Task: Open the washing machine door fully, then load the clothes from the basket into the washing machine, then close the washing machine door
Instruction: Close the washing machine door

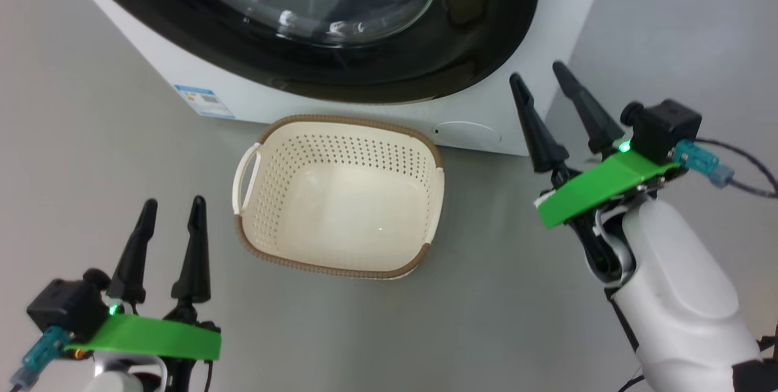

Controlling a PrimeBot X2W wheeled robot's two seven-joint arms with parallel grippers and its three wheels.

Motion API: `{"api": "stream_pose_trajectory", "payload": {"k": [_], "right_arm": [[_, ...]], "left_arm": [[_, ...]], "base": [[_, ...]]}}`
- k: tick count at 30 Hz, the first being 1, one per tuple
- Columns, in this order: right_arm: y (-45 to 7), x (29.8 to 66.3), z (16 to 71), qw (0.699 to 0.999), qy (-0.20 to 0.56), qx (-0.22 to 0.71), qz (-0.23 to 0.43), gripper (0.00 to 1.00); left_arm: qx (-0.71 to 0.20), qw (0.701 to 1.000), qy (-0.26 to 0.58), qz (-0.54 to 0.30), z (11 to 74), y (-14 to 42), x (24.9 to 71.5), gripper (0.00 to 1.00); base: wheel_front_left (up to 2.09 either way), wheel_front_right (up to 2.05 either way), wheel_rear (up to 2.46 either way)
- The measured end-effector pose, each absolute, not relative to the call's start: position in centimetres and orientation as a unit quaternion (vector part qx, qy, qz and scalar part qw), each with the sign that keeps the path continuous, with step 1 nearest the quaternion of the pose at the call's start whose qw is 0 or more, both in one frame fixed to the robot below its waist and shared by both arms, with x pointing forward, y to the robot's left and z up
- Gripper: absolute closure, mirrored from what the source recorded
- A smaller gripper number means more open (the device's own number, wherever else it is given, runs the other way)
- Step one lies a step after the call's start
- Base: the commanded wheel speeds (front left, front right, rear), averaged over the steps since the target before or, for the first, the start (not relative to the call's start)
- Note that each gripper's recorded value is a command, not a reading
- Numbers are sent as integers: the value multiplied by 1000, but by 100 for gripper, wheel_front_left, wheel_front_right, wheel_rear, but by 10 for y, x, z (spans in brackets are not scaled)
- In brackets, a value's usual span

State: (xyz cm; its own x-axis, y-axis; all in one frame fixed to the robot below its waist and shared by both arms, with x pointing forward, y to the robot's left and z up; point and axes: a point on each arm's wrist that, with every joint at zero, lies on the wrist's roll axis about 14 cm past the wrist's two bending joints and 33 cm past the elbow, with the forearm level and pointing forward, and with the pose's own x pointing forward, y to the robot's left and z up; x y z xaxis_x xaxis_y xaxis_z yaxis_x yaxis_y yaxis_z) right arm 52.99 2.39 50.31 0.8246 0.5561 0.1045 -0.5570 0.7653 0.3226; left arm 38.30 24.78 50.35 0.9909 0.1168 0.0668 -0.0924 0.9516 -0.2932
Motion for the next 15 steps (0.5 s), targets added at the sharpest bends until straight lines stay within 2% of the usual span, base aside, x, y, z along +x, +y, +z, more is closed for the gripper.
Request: {"api": "stream_pose_trajectory", "payload": {"k": [15], "right_arm": [[-37,495,489,959,18,169,226,0]], "left_arm": [[-148,988,-38,16,503,230,385,0]], "base": [[0,0,0]]}}
